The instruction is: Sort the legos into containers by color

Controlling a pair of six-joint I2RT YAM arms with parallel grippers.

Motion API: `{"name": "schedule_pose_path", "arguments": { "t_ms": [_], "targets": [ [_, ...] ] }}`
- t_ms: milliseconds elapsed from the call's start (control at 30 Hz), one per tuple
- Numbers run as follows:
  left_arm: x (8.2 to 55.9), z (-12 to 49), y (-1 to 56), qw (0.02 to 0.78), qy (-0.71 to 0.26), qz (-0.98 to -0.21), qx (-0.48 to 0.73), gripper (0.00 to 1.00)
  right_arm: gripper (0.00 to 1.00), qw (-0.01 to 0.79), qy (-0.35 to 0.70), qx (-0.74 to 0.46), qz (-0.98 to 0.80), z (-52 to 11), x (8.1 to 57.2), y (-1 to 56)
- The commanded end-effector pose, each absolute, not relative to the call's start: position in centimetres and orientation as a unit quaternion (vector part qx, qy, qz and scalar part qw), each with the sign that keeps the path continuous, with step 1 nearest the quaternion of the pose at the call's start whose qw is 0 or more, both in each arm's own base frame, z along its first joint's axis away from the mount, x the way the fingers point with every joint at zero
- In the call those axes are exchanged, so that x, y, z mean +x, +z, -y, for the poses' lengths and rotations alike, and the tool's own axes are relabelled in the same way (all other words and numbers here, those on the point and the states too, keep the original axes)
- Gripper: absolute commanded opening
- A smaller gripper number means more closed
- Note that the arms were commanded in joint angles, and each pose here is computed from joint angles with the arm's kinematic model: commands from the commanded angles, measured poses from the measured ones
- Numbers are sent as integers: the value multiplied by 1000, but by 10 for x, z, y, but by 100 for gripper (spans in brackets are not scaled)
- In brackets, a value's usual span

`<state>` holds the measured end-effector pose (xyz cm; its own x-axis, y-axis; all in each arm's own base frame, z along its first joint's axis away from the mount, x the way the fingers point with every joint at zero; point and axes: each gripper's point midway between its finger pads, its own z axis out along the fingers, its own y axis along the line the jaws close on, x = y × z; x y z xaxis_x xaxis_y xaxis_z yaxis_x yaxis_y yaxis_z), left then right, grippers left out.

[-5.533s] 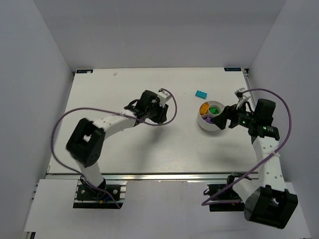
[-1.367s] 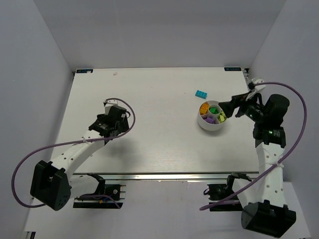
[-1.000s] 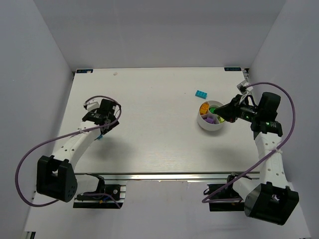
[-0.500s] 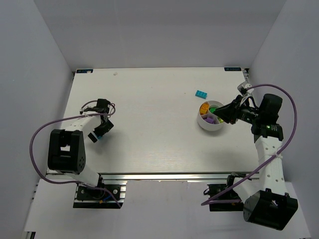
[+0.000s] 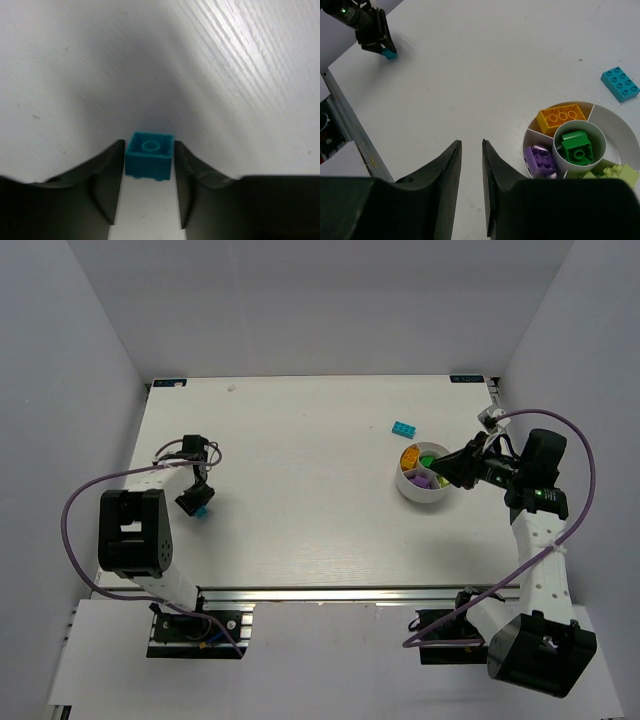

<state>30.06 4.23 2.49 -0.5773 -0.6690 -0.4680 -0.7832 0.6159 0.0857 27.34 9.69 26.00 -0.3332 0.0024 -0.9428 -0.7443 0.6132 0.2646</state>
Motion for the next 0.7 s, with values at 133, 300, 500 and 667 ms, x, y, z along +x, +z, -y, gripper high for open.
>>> {"name": "schedule_pose_path", "arguments": {
  "t_ms": [133, 300, 500, 667],
  "targets": [
    [321, -32, 43, 227, 75, -883, -404, 25, 29, 525, 349, -245, -737, -88, 280, 259],
    [355, 40, 108, 318, -125, -902, -263, 2, 29, 537, 315, -208, -755, -71, 292, 258],
    [346, 197, 171, 303, -410, -860, -18, 0, 0, 553, 259, -126, -782, -40, 310, 256],
    [358, 295, 228, 340, -459, -809, 138, 0, 0, 550, 253, -92, -791, -25, 316, 252]
  ]
}}
